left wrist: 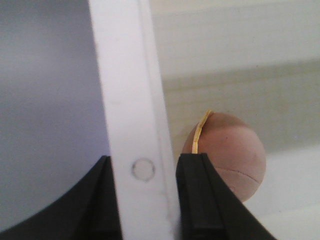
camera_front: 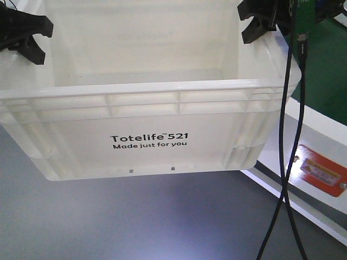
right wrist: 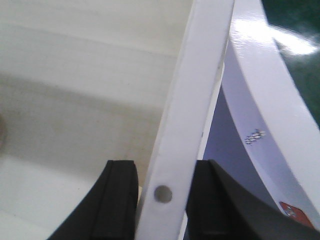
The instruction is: Place moving items into box and shelve
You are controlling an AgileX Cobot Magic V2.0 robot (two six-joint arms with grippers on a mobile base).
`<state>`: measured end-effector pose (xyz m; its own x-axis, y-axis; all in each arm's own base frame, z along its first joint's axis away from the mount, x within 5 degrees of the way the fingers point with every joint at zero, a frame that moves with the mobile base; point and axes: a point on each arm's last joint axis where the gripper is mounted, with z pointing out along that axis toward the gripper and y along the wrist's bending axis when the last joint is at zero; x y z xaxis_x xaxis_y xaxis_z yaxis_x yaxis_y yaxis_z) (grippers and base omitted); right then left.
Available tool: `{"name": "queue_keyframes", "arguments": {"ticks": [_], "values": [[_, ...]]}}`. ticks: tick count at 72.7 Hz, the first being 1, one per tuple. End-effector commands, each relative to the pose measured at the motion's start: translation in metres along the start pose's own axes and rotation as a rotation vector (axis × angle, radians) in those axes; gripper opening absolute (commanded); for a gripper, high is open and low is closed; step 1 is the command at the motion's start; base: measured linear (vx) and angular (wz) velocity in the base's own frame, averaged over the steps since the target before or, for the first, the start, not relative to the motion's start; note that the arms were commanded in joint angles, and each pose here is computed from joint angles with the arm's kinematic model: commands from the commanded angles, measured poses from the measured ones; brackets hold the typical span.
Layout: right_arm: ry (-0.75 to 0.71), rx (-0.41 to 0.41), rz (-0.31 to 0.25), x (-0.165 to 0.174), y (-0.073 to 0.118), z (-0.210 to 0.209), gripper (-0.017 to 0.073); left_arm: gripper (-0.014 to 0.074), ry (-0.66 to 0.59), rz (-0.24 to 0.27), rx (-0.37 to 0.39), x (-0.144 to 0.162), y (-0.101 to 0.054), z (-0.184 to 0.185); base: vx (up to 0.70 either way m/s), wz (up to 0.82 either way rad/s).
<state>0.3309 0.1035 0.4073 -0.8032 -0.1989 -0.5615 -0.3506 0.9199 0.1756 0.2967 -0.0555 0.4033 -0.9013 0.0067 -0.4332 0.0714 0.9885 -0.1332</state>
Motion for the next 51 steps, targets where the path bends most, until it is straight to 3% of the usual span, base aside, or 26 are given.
{"name": "queue_keyframes", "arguments": {"ticks": [1, 51], "values": [[-0.202, -0.167, -0.002, -0.0115, 0.0270, -0.0380, -0.0004, -0.0003, -0.198, 0.001, 0.182, -0.0063, -0.0215, -0.0328, -0.14, 0.61], [-0.202, -0.167, -0.002, -0.0115, 0.0270, -0.0380, -0.0004, -0.0003, -0.198, 0.001, 0.182, -0.0063, -0.0215, -0.0328, -0.10, 0.66]]}}
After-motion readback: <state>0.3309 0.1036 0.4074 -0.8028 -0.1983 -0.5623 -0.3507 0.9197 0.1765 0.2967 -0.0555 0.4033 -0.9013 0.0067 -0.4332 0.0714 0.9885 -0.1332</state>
